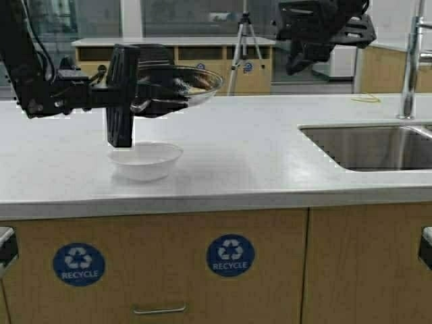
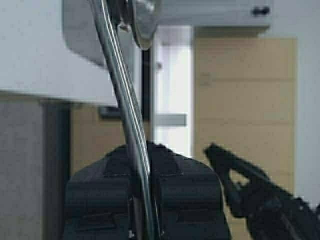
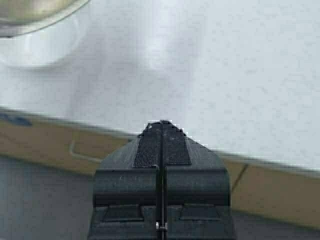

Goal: Add oil to the pan and cook the shrimp and serve it

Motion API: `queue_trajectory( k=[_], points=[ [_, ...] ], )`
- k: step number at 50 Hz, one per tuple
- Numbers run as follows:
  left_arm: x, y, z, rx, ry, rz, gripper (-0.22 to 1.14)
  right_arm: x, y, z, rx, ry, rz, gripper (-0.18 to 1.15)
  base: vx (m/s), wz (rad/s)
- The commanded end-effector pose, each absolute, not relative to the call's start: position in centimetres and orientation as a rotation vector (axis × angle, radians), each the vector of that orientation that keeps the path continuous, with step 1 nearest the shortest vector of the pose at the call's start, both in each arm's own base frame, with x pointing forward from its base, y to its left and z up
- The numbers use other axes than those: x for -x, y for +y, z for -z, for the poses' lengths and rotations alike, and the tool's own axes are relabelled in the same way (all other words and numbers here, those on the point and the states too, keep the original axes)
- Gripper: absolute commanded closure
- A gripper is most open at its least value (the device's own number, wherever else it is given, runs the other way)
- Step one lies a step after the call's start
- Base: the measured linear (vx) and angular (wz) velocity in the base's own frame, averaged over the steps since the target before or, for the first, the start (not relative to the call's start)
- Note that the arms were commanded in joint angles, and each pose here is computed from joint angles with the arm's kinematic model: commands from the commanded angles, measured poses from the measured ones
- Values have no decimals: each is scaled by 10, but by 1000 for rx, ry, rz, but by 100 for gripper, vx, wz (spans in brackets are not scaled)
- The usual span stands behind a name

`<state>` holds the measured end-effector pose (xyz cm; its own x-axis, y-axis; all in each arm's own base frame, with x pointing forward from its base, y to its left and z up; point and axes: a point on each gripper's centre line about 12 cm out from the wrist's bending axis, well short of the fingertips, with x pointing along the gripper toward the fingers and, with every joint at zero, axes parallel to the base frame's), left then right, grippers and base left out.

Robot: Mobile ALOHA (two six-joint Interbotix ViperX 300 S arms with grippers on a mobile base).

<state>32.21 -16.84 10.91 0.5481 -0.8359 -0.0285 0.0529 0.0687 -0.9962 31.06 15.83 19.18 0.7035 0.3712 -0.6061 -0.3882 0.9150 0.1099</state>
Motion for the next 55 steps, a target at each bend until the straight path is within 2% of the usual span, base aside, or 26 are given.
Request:
queue_trajectory(
  k=[1,13,26,38,55],
  points=[
    [-318,-168,-155,1292,655,838,88,-313,159,-199,19,643,-421,92,-1,18],
    [-309,-163,-179,1235,637,802,88,-311,159,-197,20,649,-422,92,0,14],
    [-306,-152,-165,1143,699,622,88,-312,158,-197,21,649,-421,92,0,9],
    [-313,-148,-157,1019,736,531,88,-313,159,-196,20,652,-420,92,0,7],
    [-333,-154,-157,723,730,426,88,-315,160,-192,22,661,-419,92,0,2]
  ],
)
